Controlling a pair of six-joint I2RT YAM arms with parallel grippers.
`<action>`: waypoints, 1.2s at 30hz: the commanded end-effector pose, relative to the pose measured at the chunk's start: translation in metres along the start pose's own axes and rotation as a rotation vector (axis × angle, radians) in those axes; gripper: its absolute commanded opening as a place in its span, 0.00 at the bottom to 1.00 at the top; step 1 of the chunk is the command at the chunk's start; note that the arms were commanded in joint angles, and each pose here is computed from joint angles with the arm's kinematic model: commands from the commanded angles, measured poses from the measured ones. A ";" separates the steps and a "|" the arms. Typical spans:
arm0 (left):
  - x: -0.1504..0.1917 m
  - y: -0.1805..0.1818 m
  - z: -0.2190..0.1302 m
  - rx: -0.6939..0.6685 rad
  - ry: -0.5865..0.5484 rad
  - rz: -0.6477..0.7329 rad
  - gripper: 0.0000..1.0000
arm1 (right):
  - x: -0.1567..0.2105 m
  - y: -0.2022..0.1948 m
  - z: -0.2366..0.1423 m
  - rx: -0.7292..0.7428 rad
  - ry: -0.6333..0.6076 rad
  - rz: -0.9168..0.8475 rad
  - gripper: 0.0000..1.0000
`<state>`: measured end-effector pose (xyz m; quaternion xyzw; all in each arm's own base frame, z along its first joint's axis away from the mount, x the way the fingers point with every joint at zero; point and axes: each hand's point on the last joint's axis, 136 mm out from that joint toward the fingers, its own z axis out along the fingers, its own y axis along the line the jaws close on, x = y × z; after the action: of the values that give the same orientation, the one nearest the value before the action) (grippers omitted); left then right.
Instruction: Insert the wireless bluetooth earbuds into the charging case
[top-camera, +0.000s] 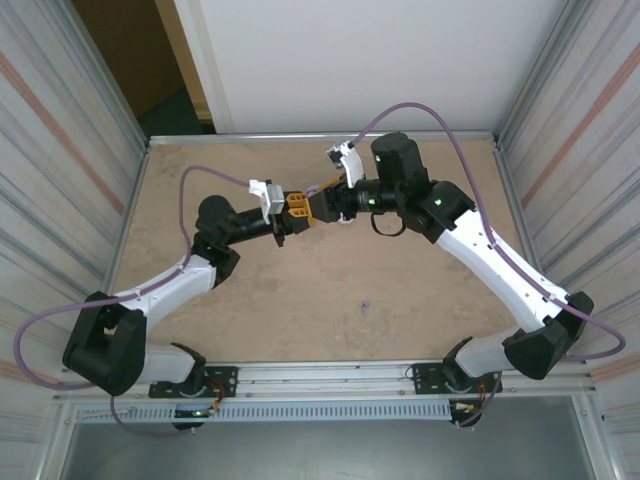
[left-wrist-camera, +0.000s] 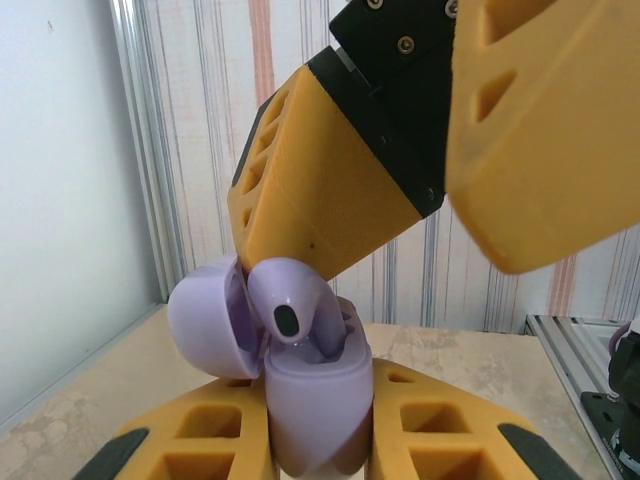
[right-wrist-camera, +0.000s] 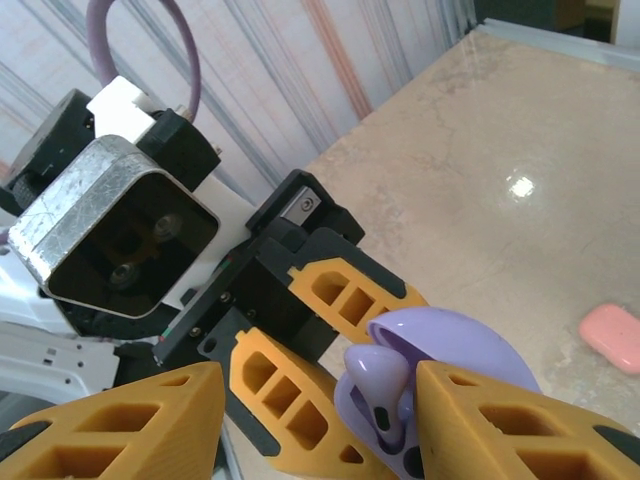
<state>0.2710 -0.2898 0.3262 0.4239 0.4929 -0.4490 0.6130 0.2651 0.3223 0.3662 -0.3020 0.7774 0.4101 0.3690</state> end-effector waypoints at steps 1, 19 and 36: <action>-0.021 -0.010 -0.001 0.032 -0.052 0.077 0.00 | -0.008 -0.004 -0.015 0.061 -0.032 -0.033 0.53; -0.017 -0.009 0.001 0.016 -0.039 0.083 0.00 | -0.009 -0.005 -0.026 0.146 -0.046 -0.051 0.36; -0.014 -0.009 0.002 0.024 -0.030 0.079 0.00 | -0.022 0.013 -0.006 0.083 -0.037 -0.104 0.25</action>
<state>0.2684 -0.2920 0.3268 0.4324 0.4845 -0.4431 0.6181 0.2660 0.3216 0.3784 -0.3048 0.7847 0.3584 0.4036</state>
